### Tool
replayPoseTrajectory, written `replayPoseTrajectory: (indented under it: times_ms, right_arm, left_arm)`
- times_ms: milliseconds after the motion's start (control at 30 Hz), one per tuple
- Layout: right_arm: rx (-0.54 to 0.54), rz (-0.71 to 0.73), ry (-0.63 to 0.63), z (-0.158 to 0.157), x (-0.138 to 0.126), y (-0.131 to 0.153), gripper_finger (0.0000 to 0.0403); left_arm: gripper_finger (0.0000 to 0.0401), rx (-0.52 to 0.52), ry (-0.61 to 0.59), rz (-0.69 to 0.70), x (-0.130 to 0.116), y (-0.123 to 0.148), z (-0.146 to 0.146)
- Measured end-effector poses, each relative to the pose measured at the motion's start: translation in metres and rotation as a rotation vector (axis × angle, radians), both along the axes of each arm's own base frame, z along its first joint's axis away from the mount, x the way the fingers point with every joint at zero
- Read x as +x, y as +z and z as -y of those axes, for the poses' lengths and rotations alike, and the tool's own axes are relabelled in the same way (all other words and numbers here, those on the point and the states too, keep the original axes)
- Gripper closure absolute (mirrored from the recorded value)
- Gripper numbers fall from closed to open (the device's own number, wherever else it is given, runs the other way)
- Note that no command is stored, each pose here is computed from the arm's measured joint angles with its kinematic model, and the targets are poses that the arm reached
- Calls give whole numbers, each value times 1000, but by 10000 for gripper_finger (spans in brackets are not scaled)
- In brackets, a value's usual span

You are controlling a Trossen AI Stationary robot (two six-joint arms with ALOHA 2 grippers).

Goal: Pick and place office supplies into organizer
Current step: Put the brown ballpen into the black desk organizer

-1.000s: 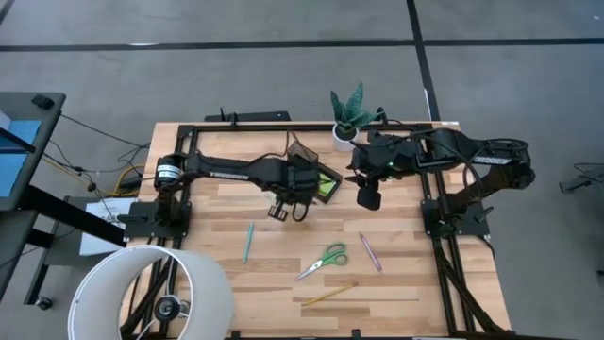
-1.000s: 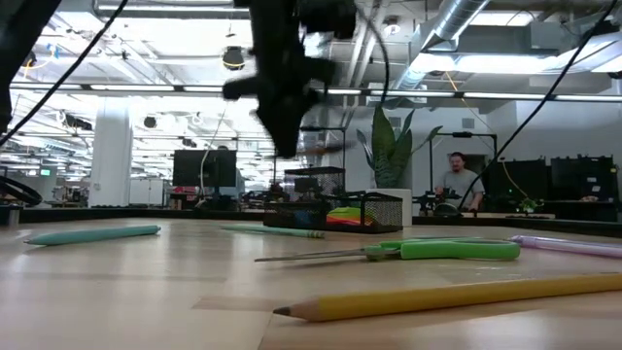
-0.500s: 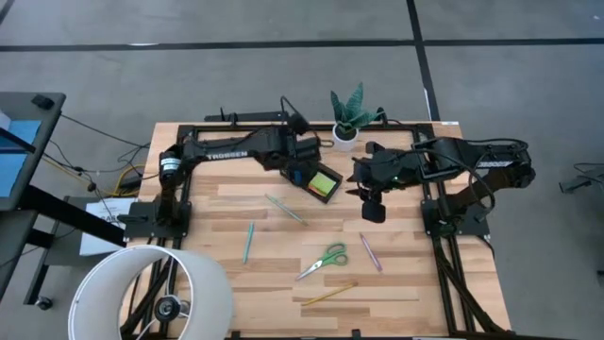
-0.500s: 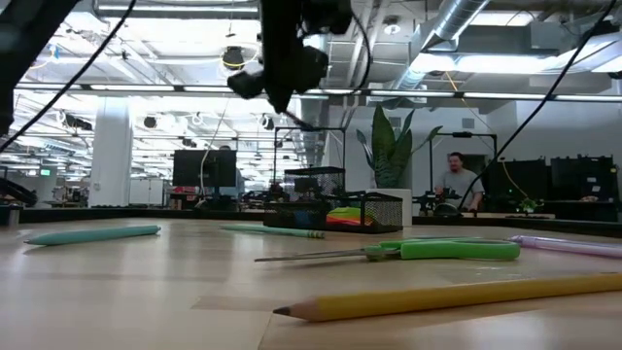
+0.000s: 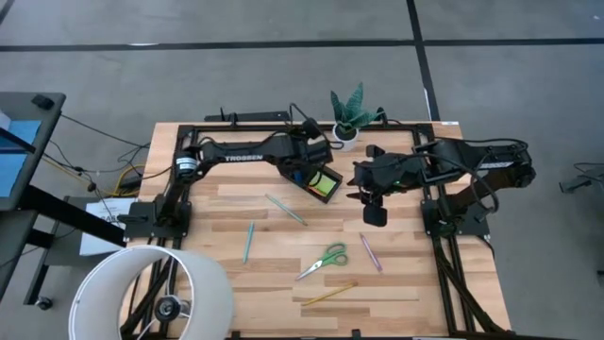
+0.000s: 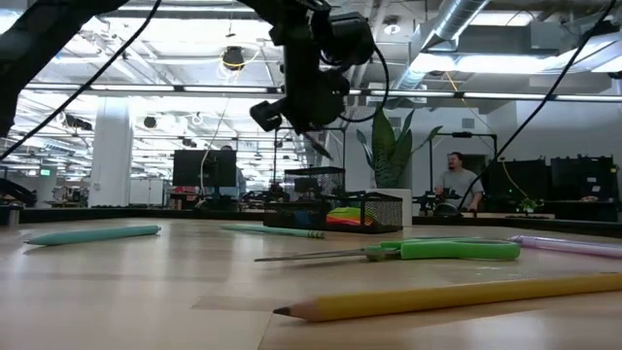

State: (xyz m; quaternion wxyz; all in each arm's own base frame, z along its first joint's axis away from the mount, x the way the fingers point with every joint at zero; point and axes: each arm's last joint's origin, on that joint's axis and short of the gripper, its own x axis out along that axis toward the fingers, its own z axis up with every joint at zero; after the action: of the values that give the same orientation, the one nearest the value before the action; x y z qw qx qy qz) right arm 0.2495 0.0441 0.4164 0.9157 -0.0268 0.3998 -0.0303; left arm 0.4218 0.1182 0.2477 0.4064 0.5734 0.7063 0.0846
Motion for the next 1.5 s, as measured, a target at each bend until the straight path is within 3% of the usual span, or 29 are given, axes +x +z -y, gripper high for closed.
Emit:
replayPoseTrajectory:
  times_ms: [167,400,600,1333,1500]
  right_arm:
    - [0,-1,0,0,0,0,276]
    - [-6,-28,4,0,-2,-2,276]
    - [-7,-34,5,0,-3,-2,276]
    - [18,-40,27,-1,-3,-2,276]
    - [35,-44,41,-2,-3,-2,276]
  left_arm:
    - [387,0,-1,-28,8,-20,-1]
    - [370,-22,5,-177,7,-47,1]
    - [362,-25,52,-71,10,-50,0]
    - [356,-90,91,87,14,-52,1]
    - [312,-107,82,77,14,-52,2]
